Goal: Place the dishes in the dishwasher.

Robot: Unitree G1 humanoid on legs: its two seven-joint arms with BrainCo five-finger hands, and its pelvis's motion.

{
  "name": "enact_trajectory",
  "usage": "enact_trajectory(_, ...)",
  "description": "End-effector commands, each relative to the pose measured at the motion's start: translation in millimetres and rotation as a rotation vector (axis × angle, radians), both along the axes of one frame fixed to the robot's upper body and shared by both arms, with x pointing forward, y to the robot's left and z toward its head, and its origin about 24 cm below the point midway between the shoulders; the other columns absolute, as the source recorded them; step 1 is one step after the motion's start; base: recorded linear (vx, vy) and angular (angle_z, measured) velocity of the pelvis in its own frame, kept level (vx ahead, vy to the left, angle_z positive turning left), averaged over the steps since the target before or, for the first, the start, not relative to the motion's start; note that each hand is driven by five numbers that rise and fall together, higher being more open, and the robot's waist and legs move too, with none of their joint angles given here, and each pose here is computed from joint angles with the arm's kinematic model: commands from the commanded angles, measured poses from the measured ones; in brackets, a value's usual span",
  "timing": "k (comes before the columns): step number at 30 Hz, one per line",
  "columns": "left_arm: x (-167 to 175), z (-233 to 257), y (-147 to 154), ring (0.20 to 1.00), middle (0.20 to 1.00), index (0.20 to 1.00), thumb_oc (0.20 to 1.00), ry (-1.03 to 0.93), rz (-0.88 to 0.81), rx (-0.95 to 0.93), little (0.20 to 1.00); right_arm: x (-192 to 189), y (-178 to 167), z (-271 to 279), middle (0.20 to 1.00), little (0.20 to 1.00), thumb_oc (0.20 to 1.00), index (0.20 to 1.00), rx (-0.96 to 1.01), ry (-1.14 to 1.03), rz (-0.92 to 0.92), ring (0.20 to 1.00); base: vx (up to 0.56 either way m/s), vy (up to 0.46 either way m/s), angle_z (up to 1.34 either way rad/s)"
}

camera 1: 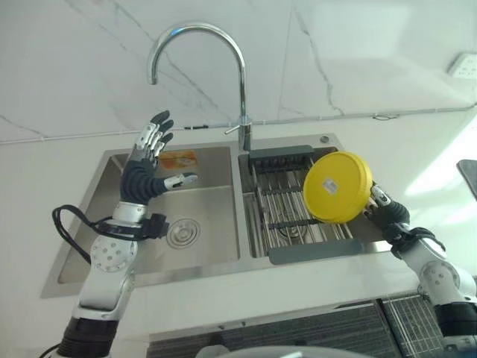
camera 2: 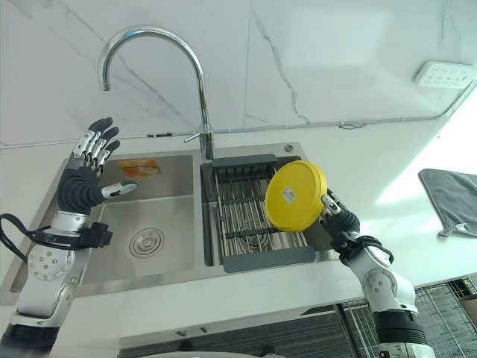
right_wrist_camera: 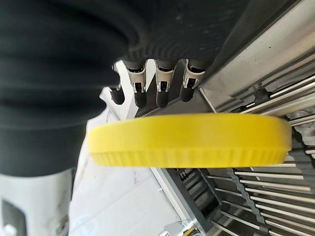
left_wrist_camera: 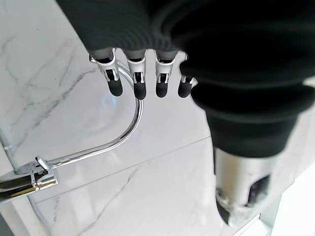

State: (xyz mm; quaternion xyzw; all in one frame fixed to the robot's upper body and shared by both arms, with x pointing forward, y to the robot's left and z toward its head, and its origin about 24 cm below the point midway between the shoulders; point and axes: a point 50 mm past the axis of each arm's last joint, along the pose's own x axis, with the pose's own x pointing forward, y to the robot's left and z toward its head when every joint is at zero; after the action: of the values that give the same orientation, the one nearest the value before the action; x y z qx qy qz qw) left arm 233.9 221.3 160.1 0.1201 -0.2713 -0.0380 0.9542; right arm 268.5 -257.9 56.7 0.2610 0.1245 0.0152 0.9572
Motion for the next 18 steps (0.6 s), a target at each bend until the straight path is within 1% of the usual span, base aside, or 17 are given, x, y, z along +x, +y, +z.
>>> enact_trajectory(1,3,21,7,1.0,1.0,1.0,1.0,-0.083,0.006,0.027,1.0,23,-4,39,1.0,1.0,1.0,1.0,0.003,-0.153,0.013,1.0,0.0,-0.001,0.07)
enact_trajectory(8,2,19,7,1.0,1.0,1.0,1.0,-0.078,0.007,0.029,1.0,25,-7,39,1.0,1.0,1.0,1.0,-0.037,-0.127,0.017,1.0,0.0,0.003,0.05)
enact_trajectory(18,3,21,8,1.0,1.0,1.0,1.0,-0.077,0.014,0.038,1.0,26,-20,39,1.0,1.0,1.0,1.0,-0.126,-0.07,-0.041,1.0,0.0,0.0,0.0)
